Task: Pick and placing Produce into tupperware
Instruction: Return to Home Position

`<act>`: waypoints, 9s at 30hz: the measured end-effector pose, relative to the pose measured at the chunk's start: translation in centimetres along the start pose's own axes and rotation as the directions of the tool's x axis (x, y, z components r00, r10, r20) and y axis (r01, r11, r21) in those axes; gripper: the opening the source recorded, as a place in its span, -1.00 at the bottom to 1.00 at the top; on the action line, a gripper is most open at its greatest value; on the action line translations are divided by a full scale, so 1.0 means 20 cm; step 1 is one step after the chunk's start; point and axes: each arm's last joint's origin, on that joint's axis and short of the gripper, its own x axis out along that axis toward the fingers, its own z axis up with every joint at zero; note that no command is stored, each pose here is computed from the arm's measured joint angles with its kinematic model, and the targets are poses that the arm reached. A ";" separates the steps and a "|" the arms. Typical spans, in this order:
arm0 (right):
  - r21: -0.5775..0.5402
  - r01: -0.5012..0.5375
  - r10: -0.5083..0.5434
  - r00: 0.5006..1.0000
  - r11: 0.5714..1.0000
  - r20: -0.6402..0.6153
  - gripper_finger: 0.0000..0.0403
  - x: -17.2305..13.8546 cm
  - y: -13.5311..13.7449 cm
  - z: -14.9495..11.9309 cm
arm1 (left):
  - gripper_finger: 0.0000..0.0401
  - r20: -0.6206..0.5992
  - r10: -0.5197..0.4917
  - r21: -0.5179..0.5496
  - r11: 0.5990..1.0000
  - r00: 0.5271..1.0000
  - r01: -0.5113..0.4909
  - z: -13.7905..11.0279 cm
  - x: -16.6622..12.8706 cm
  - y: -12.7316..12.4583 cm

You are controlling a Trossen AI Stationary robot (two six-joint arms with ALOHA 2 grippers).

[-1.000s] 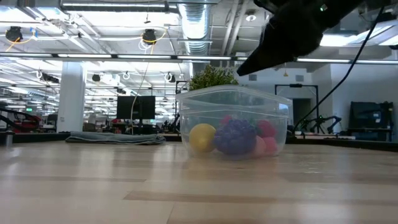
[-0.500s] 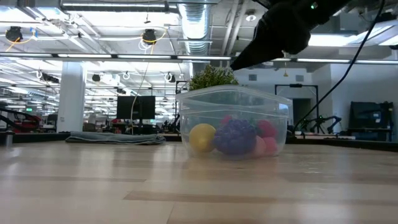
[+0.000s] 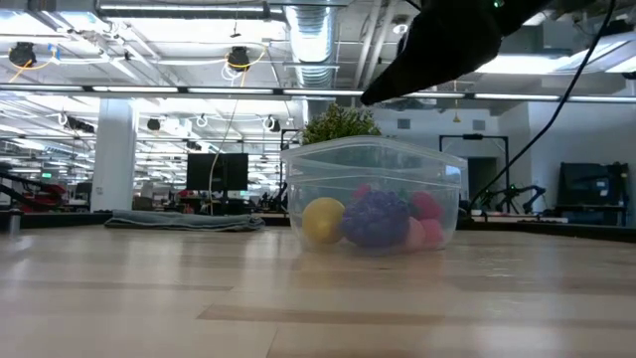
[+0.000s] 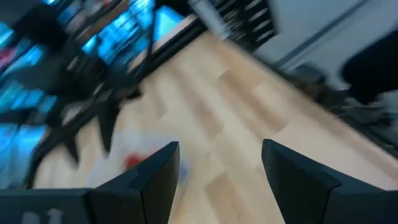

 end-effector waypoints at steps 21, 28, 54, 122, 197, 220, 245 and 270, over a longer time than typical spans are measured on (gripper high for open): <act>-0.064 -0.307 0.309 0.879 0.950 0.363 0.13 -0.37 -0.09 0.03 | 0.10 0.188 -0.090 0.034 0.996 0.978 0.085 -0.23 -0.03 0.60; 0.020 -0.293 0.233 0.800 0.956 0.553 0.13 -0.46 -0.18 -0.20 | 0.10 0.354 0.131 -0.064 0.991 0.926 -0.115 -0.52 -0.20 0.55; 0.085 -0.402 0.226 0.662 0.912 0.714 0.13 -0.47 -0.33 -0.59 | 0.10 0.426 0.339 -0.231 0.937 0.839 -0.261 -0.92 -0.40 0.39; 0.073 -0.378 0.251 0.733 0.923 0.633 0.13 -0.62 -0.35 -0.86 | 0.10 0.276 0.271 -0.280 0.941 0.922 -0.193 -1.00 -0.37 0.35; 0.189 -0.420 0.251 0.785 0.888 0.566 0.14 -0.58 -0.34 -0.87 | 0.10 0.129 0.245 -0.282 0.938 0.961 -0.202 -1.05 -0.31 0.35; 0.189 -0.420 0.250 0.785 0.888 0.567 0.13 -0.58 -0.34 -0.87 | 0.10 0.129 0.244 -0.279 0.939 0.961 -0.201 -1.05 -0.31 0.35; 0.189 -0.420 0.250 0.785 0.888 0.567 0.13 -0.58 -0.34 -0.87 | 0.10 0.128 0.243 -0.280 0.939 0.961 -0.200 -1.05 -0.31 0.35; 0.189 -0.419 0.250 0.785 0.888 0.567 0.13 -0.58 -0.34 -0.87 | 0.10 0.128 0.243 -0.280 0.939 0.961 -0.200 -1.05 -0.31 0.35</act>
